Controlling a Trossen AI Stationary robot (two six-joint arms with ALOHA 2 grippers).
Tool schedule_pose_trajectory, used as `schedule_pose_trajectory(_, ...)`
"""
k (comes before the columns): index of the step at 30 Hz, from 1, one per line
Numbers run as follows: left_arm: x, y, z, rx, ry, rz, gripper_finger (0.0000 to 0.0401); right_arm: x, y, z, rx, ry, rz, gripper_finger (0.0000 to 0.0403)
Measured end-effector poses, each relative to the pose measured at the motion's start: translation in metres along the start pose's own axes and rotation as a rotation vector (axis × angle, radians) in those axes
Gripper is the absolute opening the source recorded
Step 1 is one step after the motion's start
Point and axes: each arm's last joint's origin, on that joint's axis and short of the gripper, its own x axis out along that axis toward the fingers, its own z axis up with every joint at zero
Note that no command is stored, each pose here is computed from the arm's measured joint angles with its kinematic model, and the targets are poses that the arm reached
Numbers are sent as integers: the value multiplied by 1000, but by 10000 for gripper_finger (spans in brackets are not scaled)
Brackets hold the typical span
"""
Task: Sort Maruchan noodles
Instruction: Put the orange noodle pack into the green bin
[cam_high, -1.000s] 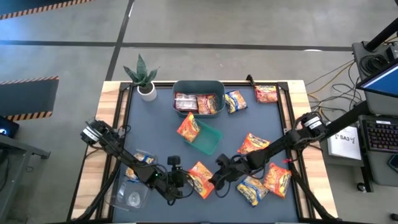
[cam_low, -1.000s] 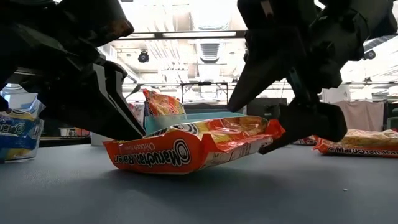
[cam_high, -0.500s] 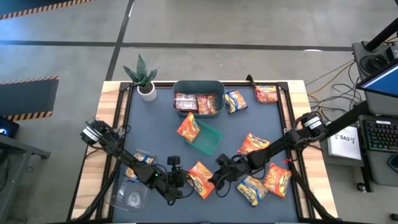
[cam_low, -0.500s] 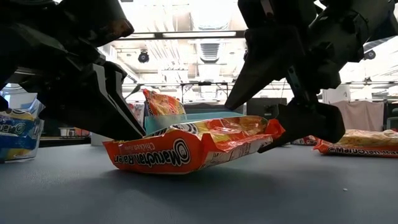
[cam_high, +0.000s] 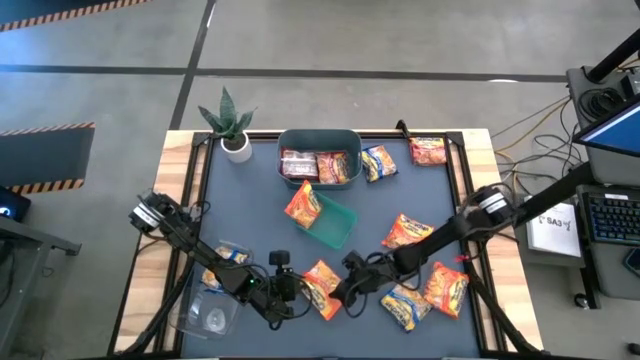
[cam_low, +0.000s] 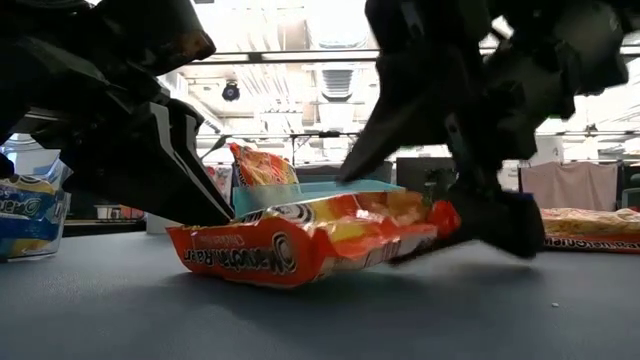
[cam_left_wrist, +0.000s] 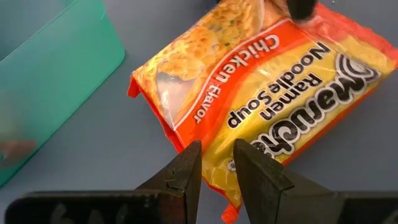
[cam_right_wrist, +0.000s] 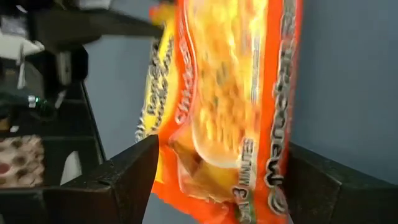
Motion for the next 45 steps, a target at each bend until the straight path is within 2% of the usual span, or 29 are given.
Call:
schedule_pose_trajectory(3, 0, 0, 0, 0, -5, 6, 81, 8, -2, 0, 12, 8, 47, 277)
schedule_pose_trajectory(10, -1, -2, 0, 1, -17, 11, 81, 6, -1, 6, -3, 7, 59, 264)
schedule_pose_trajectory(29, -4, -5, 0, 5, -54, 34, 81, 5, 0, 10, -22, -2, 61, 184)
schedule_pose_trajectory(37, -8, -11, 7, 65, -74, 28, 81, 5, -1, 12, -56, 7, 66, 175)
schedule_pose_trajectory(45, -29, -14, 10, 111, -164, 124, 82, 2, 3, 15, -95, -3, 79, 166)
